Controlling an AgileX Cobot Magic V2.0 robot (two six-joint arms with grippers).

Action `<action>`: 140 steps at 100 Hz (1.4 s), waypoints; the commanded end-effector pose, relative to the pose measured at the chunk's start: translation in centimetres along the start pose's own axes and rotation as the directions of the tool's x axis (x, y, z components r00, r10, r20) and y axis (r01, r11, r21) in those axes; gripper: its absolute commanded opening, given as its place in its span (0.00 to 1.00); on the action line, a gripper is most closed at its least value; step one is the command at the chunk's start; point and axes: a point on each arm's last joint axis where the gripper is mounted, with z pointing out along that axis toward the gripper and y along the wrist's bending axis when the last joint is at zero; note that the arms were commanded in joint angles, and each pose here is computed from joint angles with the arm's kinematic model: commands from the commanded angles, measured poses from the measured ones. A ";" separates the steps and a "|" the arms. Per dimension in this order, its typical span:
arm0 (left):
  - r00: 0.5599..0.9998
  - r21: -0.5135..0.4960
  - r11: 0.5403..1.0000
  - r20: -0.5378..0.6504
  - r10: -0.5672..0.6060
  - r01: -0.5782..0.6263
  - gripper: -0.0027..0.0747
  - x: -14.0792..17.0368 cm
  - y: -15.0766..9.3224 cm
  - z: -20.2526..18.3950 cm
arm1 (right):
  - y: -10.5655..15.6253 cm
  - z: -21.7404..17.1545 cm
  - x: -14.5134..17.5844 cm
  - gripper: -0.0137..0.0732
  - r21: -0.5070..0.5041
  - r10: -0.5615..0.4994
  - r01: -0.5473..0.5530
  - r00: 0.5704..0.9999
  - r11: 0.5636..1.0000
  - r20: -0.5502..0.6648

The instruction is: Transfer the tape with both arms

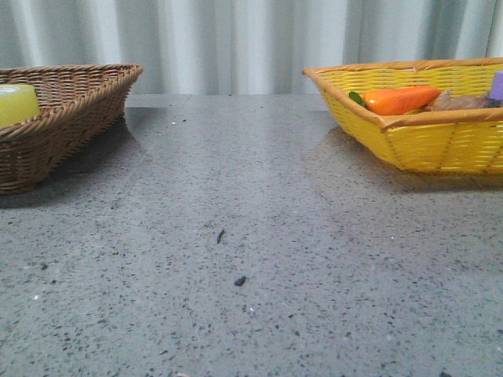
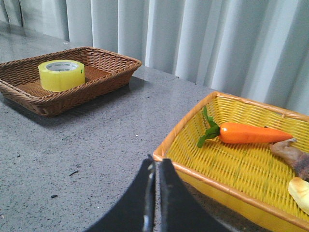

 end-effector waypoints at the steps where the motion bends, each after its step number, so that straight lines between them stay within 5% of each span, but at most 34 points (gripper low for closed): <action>1: 0.997 -0.003 1.000 0.072 -0.008 0.009 0.01 -0.3 0.0 -0.1 | -0.2 -0.1 -1.3 0.10 0.019 -0.009 0.008 0.997 1.000 0.082; 50: 0.997 -0.003 1.000 0.072 -0.008 0.009 0.01 -0.3 0.0 -0.1 | -0.2 0.1 -1.0 0.10 0.019 -0.014 0.012 0.998 1.000 0.068; 58: 0.997 -0.003 1.000 0.072 -0.008 0.009 0.01 -0.3 0.0 -0.1 | -0.5 0.8 0.5 0.10 0.081 -0.068 0.067 0.998 0.994 0.010; 70: 0.997 -0.003 1.000 0.072 -0.008 0.009 0.01 -0.3 0.0 -0.1 | -0.8 2.1 3.9 0.10 0.197 0.048 -0.043 0.999 0.980 -0.024; 97: 0.997 -0.003 1.000 0.072 -0.008 0.009 0.01 -0.3 0.0 -0.1 | -1.5 3.5 12.3 0.10 0.458 0.081 -0.110 0.993 0.882 0.081; 117: 0.997 -0.003 1.000 0.074 -0.010 0.011 0.01 -0.3 0.0 -0.1 | -1.0 3.2 15.7 0.10 0.476 0.204 -0.111 0.968 0.872 -0.147; 140: 0.997 -0.003 1.000 0.074 -0.010 0.011 0.01 -0.3 0.0 -0.1 | -1.0 3.2 15.7 0.10 0.476 0.201 -0.111 0.969 0.872 -0.141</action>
